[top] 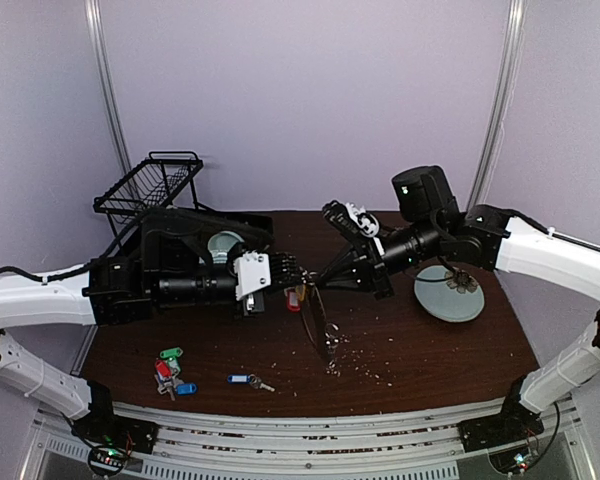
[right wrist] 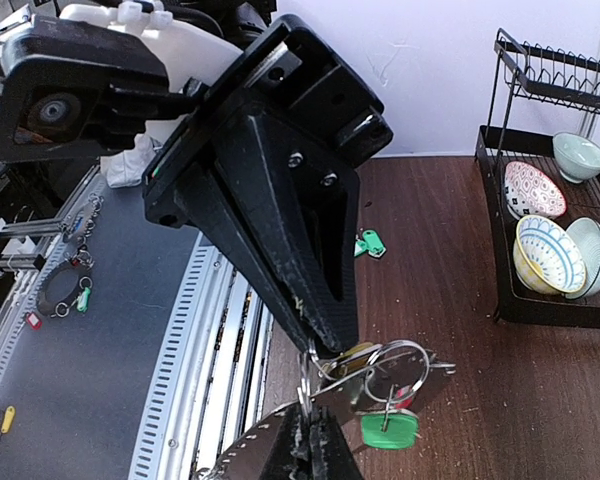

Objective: Put the keys on the keyring

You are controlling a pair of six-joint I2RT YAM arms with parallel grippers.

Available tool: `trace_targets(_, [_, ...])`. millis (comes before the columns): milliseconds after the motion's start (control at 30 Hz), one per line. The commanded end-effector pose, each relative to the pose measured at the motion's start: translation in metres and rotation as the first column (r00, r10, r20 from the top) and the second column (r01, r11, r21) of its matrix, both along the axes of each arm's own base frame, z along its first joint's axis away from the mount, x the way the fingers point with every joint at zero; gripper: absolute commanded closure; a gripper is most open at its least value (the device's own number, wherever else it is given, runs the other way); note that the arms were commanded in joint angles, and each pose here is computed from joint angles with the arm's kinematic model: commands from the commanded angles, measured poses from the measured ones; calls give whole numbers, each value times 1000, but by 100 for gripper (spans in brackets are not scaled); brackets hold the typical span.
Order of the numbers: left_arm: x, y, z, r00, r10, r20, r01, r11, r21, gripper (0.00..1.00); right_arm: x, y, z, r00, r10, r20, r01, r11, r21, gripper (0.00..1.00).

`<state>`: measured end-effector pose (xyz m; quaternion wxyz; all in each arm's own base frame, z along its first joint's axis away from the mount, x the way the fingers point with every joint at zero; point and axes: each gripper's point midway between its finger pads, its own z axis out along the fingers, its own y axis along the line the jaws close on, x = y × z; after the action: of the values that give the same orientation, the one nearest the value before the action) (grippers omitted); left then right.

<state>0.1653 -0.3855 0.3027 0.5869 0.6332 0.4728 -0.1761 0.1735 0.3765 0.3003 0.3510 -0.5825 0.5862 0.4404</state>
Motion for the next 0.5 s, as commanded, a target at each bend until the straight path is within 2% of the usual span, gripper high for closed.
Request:
trace_targets(0, [4, 2, 16, 999, 29, 37, -27, 998, -56, 100, -1, 0, 5, 1000, 16, -3, -16, 1000, 17, 100])
trace_targets(467, [3, 2, 18, 999, 22, 36, -20, 998, -64, 100, 8, 0, -5, 999, -32, -6, 32, 999, -21, 100])
